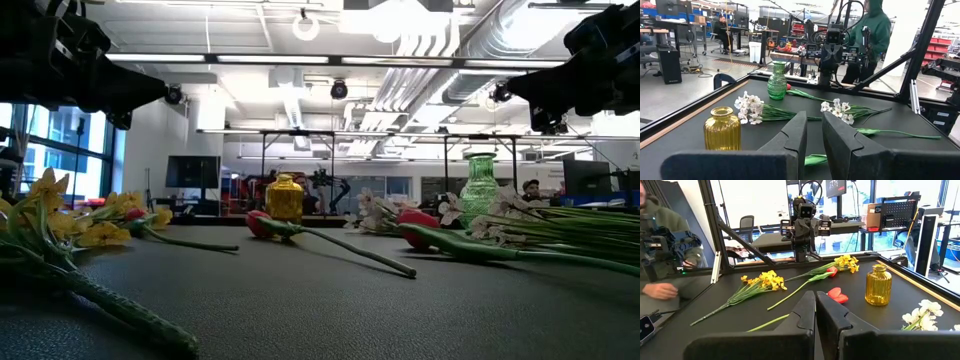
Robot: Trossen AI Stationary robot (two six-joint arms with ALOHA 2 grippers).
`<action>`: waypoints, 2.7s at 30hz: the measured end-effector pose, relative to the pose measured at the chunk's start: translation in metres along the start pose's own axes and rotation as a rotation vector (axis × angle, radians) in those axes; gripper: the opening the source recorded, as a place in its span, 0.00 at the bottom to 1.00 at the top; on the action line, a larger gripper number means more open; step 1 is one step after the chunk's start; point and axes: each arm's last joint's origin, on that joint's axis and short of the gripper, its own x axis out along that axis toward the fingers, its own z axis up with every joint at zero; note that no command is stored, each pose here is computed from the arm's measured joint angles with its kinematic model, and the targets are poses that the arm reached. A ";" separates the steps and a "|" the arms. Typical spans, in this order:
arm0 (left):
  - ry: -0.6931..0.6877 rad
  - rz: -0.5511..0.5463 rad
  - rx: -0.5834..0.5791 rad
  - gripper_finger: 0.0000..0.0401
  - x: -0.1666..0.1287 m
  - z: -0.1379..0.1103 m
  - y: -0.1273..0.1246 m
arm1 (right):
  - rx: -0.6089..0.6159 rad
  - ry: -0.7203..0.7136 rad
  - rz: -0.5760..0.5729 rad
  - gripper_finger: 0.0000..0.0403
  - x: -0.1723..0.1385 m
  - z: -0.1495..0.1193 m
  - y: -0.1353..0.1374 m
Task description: Sort flowers into vase by color
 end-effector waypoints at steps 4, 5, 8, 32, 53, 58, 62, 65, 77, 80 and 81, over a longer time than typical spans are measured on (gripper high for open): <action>0.000 0.000 0.000 0.11 0.000 0.000 0.000 | 0.000 0.000 0.000 0.00 0.000 0.000 0.000; 0.000 0.000 0.000 0.11 0.000 0.000 0.000 | 0.000 0.000 0.000 0.00 0.000 0.000 0.000; 0.000 0.000 0.000 0.11 0.000 0.000 0.000 | 0.000 0.000 0.000 0.00 0.000 0.000 0.000; 0.000 0.000 0.000 0.11 0.000 0.000 0.000 | 0.000 0.000 0.000 0.00 0.000 0.000 0.000; -0.008 -0.001 0.052 0.11 0.000 0.001 0.000 | 0.181 -0.028 0.005 0.00 0.000 0.003 0.000; -0.007 0.000 0.052 0.11 0.000 0.001 0.000 | 0.605 -0.147 -0.042 0.00 -0.001 0.012 -0.002; -0.007 0.000 0.052 0.11 0.000 0.001 0.000 | 0.564 -0.177 -0.020 0.00 -0.001 0.015 -0.001; -0.008 0.007 0.052 0.11 0.000 0.001 0.000 | 0.544 -0.204 0.094 0.00 0.001 0.022 0.004; -0.009 0.018 0.053 0.11 0.000 0.001 0.000 | 0.426 0.351 0.031 0.00 0.055 0.060 0.043; -0.009 0.018 0.050 0.11 0.000 0.001 0.000 | 0.439 0.565 -0.054 0.00 0.077 0.078 0.057; -0.009 0.018 0.050 0.11 0.000 0.001 0.000 | 0.448 0.633 -0.083 0.00 0.085 0.083 0.063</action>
